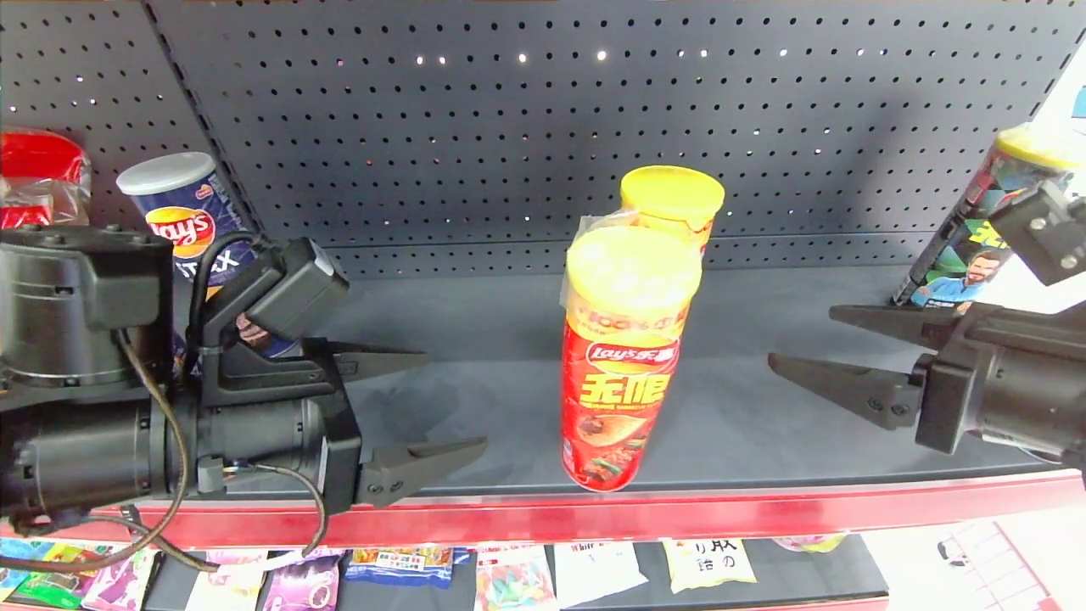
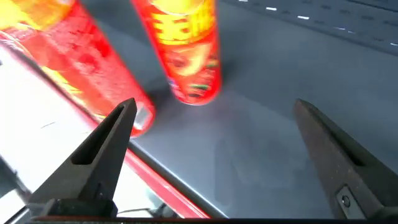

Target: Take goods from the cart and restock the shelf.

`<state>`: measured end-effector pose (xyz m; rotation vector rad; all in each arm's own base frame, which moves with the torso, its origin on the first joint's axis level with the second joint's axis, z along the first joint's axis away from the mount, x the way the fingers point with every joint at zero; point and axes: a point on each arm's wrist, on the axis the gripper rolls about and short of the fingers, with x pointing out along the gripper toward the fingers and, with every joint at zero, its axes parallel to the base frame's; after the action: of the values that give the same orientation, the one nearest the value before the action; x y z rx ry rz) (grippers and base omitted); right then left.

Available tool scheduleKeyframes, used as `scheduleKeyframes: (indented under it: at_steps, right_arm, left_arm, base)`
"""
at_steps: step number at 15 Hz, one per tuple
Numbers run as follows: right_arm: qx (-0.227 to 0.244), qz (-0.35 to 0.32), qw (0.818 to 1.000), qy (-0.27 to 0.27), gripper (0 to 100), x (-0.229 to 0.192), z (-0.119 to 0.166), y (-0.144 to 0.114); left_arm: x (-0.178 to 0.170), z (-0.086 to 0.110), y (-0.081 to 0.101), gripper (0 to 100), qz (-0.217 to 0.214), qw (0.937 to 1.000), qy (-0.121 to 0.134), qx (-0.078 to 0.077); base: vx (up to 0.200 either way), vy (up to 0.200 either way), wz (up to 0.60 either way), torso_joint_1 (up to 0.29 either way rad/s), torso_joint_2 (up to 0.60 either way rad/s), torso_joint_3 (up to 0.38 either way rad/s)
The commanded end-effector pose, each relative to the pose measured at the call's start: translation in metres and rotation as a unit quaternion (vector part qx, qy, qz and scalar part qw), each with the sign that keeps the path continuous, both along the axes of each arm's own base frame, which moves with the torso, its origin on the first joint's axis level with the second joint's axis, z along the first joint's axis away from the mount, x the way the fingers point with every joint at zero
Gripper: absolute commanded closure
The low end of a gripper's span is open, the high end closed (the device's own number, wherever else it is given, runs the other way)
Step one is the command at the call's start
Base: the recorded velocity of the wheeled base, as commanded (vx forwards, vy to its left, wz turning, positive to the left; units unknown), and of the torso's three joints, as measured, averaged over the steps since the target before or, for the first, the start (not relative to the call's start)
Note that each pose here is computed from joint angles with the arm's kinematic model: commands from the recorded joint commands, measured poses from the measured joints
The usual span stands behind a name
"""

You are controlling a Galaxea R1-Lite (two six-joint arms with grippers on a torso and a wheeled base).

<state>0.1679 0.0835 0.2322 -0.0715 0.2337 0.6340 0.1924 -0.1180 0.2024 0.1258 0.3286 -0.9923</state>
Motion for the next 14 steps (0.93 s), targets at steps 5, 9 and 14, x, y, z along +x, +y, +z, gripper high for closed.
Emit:
scheduleKeyframes:
  at_steps: [5, 9, 14]
  right_arm:
    - [0.013, -0.011, 0.999, -0.035, 0, -0.021, 0.011, -0.01]
    - [0.018, -0.01, 0.999, -0.045, 0, -0.032, 0.011, -0.015]
    - [0.021, -0.011, 0.998, -0.051, 0, -0.033, 0.014, -0.016]
  left_arm:
    - [0.016, -0.022, -0.013, 0, 0.03, 0.9984, 0.025, 0.042]
    - [0.018, -0.031, -0.035, 0, 0.035, 0.9964, 0.026, 0.073]
    - [0.037, -0.035, -0.053, 0, 0.062, 0.9937, 0.019, 0.092]
  base:
    - [0.0, 0.0, 0.0, 0.0, 0.0, 0.0]
    - [0.0, 0.0, 0.0, 0.0, 0.0, 0.0]
    - [0.0, 0.0, 0.0, 0.0, 0.0, 0.0]
